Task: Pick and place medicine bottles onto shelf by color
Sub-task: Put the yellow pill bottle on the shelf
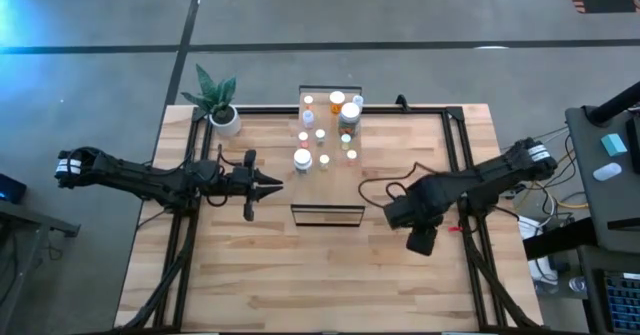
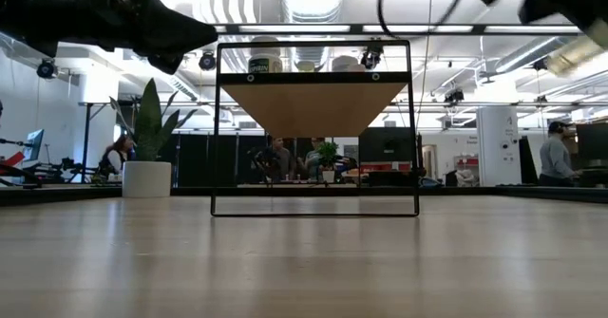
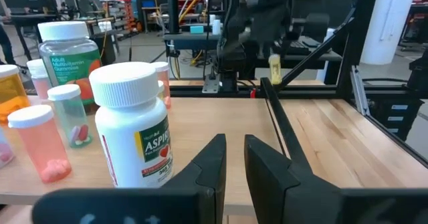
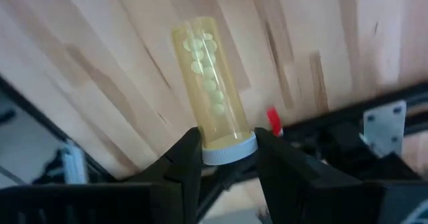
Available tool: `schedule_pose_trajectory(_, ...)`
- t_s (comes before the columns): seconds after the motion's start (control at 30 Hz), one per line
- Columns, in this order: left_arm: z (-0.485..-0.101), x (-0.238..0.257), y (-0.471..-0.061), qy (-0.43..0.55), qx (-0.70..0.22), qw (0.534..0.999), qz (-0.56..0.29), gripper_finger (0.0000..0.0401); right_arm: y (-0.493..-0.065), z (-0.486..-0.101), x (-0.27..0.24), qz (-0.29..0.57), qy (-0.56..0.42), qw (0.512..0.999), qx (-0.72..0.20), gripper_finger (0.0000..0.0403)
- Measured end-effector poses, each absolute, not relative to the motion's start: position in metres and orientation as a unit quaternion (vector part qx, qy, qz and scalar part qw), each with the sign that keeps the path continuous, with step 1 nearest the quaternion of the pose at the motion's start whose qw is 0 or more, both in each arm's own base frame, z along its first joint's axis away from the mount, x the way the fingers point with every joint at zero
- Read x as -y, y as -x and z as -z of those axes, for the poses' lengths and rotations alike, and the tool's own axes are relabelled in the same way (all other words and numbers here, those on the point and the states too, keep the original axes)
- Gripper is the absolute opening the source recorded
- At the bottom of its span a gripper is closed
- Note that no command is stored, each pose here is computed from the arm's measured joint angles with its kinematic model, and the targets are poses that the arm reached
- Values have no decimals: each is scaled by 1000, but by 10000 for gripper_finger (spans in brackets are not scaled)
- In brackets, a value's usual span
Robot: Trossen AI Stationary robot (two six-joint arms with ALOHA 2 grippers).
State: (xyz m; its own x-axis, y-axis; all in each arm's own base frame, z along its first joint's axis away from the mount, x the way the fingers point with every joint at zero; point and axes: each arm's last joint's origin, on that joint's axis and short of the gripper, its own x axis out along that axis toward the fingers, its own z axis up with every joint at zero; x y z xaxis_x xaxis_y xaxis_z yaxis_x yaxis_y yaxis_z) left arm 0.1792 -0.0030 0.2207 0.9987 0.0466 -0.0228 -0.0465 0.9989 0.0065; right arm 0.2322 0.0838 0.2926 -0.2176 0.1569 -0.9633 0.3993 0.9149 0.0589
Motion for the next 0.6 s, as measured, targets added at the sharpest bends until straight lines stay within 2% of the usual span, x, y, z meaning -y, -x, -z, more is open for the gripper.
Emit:
schedule_pose_trajectory(0.17, -220, 3, -179, -3, -13, 1000, -21, 35, -223, -263, -89, 107, -193, 530, -819, 119)
schedule_pose_trajectory(0.6, -220, 3, -179, -2, -15, 1000, -20, 35, -203, -220, -95, 138, -225, 409, -874, 120)
